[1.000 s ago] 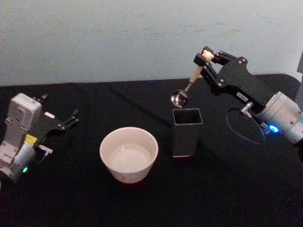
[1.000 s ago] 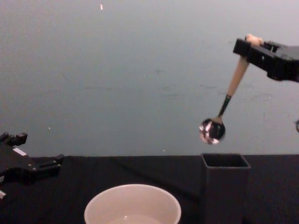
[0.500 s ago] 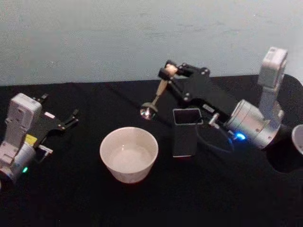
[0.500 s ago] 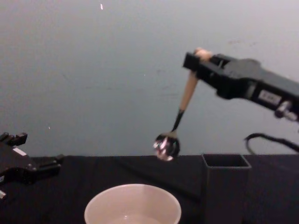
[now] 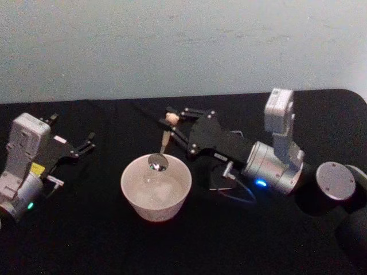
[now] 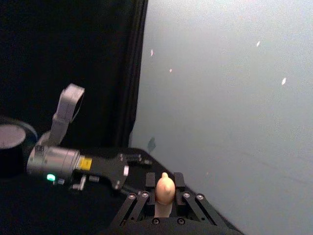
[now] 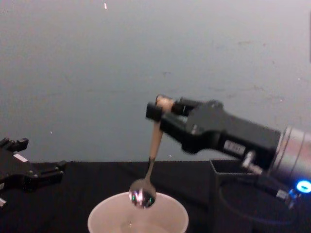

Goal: Pick up the stirring spoon with one hand, stir inside the cup, then place it back in its original position.

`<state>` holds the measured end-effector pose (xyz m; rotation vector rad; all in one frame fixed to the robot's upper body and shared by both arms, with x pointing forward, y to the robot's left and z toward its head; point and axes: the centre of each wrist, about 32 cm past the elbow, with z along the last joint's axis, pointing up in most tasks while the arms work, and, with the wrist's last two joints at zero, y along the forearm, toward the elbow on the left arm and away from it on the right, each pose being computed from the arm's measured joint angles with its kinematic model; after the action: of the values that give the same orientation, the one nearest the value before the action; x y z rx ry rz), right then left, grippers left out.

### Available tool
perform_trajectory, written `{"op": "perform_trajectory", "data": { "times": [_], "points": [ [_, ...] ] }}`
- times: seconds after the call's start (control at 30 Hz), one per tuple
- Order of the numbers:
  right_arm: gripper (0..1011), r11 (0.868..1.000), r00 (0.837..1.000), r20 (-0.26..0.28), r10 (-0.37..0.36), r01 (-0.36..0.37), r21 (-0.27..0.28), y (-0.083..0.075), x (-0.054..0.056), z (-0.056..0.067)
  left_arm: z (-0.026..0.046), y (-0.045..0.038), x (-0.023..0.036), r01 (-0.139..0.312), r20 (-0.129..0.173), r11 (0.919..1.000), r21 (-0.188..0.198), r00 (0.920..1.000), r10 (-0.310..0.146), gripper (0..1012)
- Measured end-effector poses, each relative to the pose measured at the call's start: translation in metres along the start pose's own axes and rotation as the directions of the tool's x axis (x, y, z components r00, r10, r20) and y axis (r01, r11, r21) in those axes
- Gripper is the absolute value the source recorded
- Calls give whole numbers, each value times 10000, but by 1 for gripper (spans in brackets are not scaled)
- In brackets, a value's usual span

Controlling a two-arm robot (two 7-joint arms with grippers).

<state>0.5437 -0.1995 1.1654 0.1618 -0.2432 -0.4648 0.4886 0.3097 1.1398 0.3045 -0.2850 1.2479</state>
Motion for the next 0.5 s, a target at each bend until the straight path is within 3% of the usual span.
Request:
{"op": "perform_trajectory", "data": {
  "times": [0.2, 0.5],
  "points": [
    [214, 9993, 9996, 165, 245, -241, -277, 70, -19, -156, 0, 0, 0, 0, 0, 10000, 0, 10000, 0, 1001],
    [214, 9983, 9989, 325, 324, -308, -493, 126, -37, -290, 0, 0, 0, 0, 0, 10000, 0, 10000, 0, 1001]
  ]
}}
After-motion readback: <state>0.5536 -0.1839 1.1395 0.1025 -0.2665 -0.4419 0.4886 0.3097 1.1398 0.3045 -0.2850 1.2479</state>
